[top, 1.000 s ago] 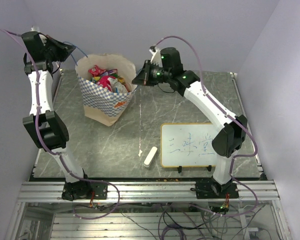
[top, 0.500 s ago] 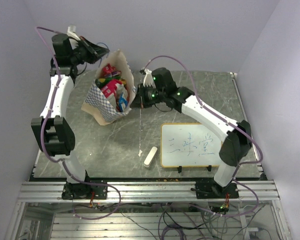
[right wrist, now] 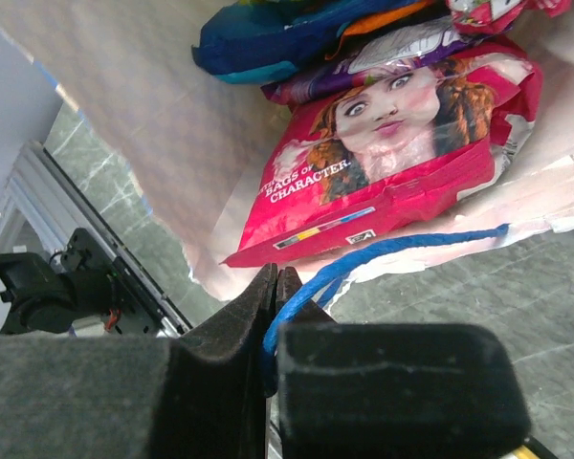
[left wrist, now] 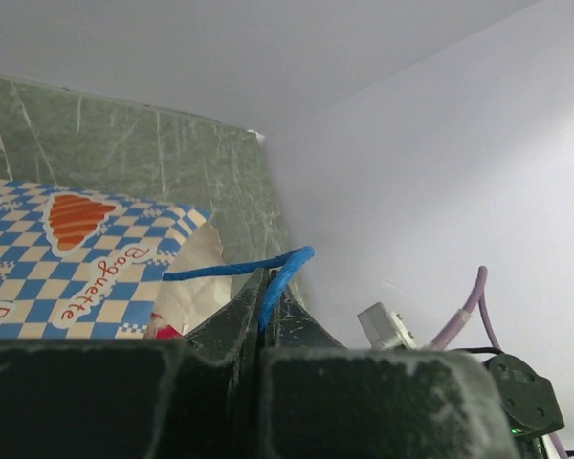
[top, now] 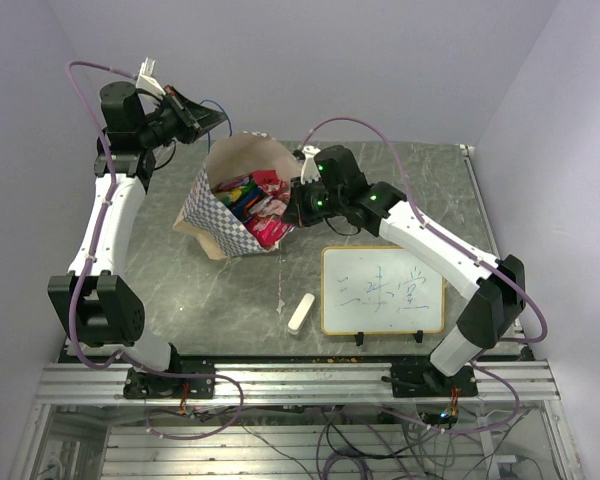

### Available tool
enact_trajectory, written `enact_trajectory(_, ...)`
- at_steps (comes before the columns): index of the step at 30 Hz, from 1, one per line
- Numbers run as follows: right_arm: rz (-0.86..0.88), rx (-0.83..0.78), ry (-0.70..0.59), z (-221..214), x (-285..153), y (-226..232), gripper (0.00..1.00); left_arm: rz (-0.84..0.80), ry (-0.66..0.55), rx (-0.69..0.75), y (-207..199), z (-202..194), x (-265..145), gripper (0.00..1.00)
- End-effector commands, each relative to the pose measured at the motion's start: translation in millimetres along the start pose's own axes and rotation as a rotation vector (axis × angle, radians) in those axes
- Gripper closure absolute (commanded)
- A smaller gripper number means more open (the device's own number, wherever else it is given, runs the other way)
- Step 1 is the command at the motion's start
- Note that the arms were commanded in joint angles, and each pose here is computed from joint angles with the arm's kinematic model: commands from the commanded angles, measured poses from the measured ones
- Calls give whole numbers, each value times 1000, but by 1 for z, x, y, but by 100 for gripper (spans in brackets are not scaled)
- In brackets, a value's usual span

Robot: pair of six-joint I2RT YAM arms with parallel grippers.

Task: Take the snacks out of the paper bag
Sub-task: Adjust the paper bag at the center of the board.

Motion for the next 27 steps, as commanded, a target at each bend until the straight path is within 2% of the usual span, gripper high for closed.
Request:
enact_trajectory(1, 141, -155, -89, 13, -13, 49, 100, -54, 34, 59, -17, -2, -7, 93)
enact_trajectory(9, 244, -361, -87, 6, -7, 102, 100, -39, 42, 40, -21, -11, -18, 93)
enact_trajectory(14, 159, -408, -79, 5, -9, 100, 97, 14, 52, 19, -11, -22, -25, 93)
enact_trajectory(18, 31, -473, -34, 0, -19, 80, 79, 24, 54, 8, -8, -25, -26, 93)
enact_trajectory(19, -3, -483, -28, -2, -24, 74, 72, 23, 51, 3, -8, -25, -26, 93)
enact_trajectory(20, -32, -491, -42, 0, -34, 70, 59, 25, 51, 1, -7, -25, -26, 93)
enact_trajectory(22, -43, -522, -55, -3, -49, 66, 41, 40, 54, -4, -7, -25, -26, 93)
enact_trajectory(27, -36, -578, -93, -2, -90, 62, 21, 64, 52, -23, -3, -24, -25, 93)
Point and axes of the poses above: each gripper's point midway between its finger pads, its own x axis out along the fingers, its own y axis along the line the jaws close on, z = x × y, the point moved 6 cm from there along -x, back along the fingers, and after that the axes turned 6 degrees about -x, right-handed, at the moved point
